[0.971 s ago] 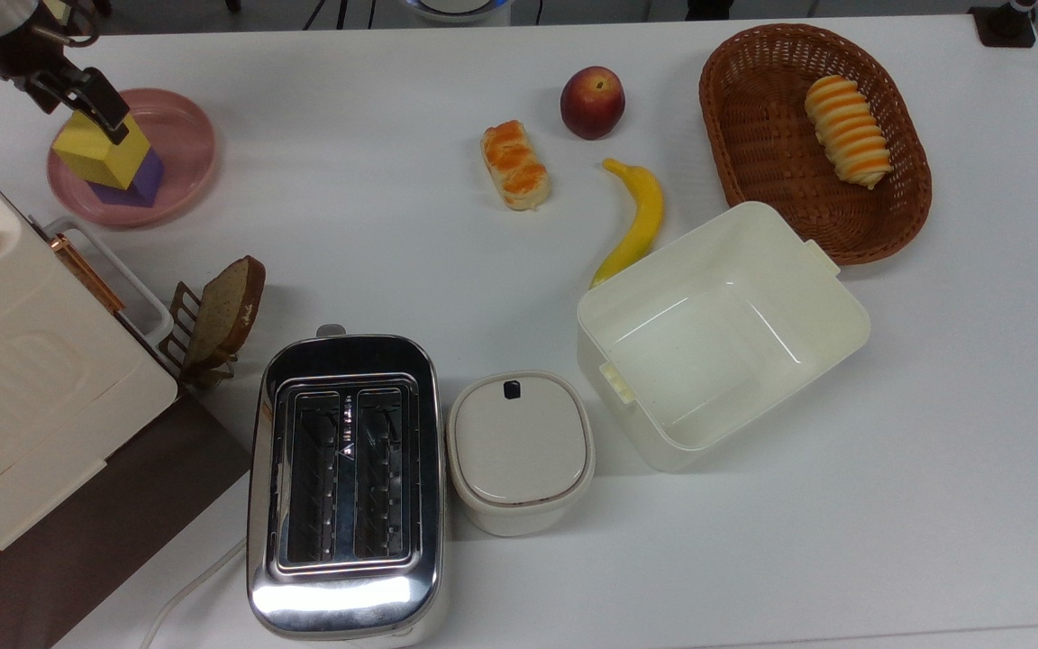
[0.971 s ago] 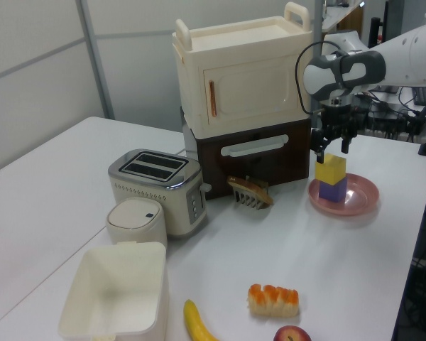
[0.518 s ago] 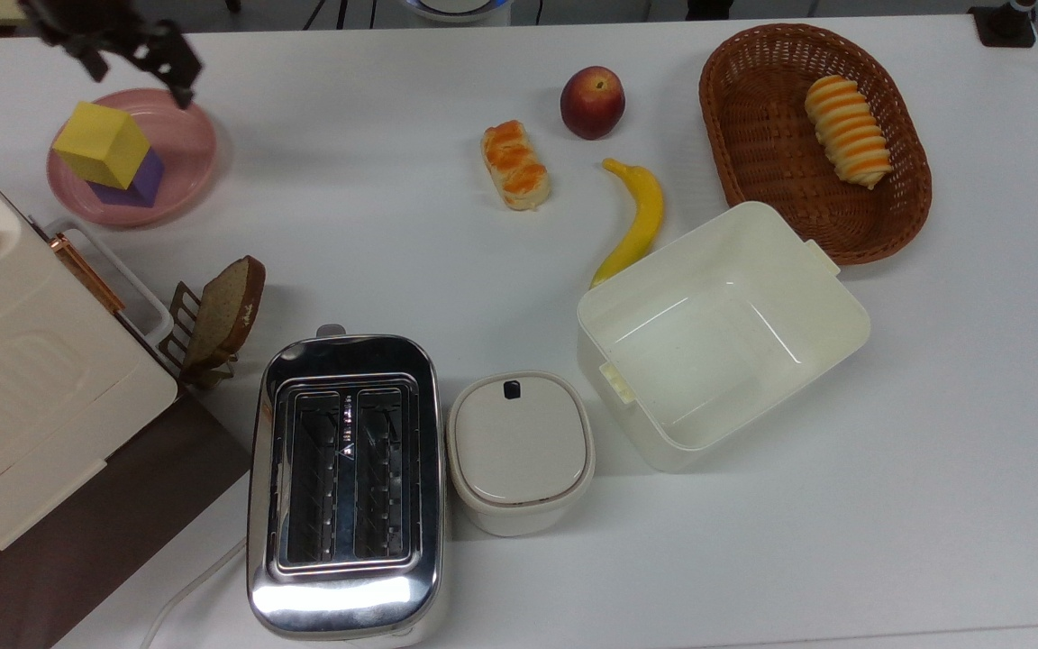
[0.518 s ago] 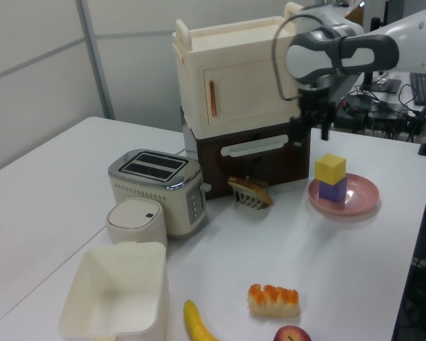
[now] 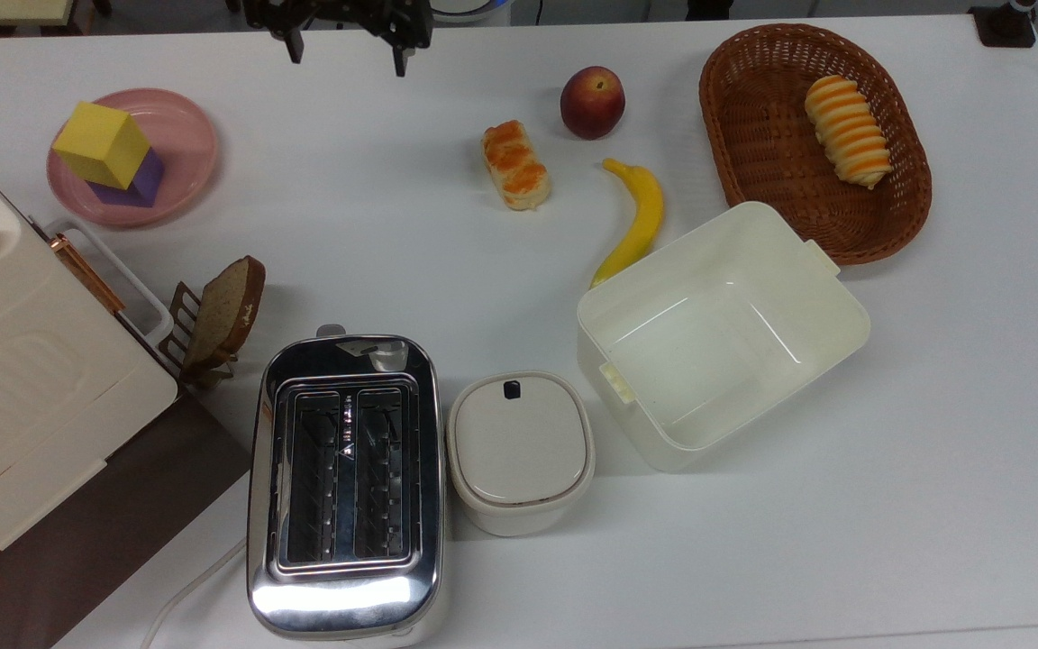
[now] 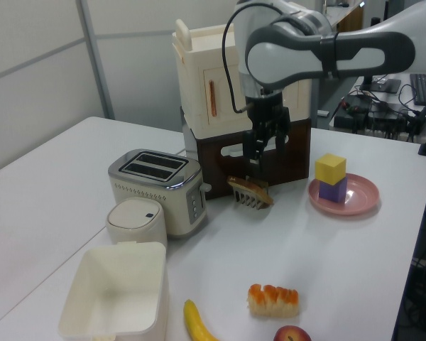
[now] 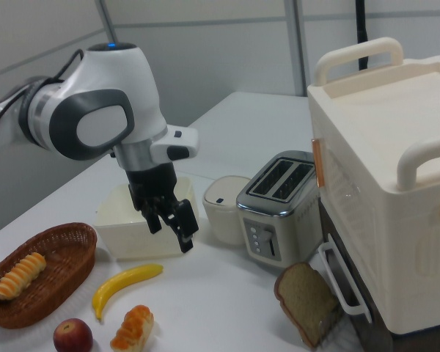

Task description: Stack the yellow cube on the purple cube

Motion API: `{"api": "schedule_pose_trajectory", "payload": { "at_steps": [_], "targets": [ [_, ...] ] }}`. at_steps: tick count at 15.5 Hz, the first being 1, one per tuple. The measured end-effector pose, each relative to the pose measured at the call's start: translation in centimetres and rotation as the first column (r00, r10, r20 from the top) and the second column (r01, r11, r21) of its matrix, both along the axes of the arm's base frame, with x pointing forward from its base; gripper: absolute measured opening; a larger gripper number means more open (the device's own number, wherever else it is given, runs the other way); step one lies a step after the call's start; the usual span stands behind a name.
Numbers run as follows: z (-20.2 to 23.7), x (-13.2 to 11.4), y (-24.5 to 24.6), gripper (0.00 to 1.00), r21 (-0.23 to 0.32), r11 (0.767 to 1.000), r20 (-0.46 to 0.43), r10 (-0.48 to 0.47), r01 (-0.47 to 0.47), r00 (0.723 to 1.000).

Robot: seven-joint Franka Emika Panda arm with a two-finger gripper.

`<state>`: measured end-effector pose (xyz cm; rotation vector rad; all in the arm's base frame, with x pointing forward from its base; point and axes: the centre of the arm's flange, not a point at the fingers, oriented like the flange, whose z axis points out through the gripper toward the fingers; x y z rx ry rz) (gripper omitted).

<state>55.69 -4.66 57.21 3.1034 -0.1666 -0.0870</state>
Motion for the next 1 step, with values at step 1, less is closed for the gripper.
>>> {"api": "schedule_pose_trajectory", "payload": {
  "at_steps": [1],
  "targets": [
    [0.46,0.06,-0.07,1.0,0.018,1.0,0.01,-0.007,0.007,1.0]
  ]
}}
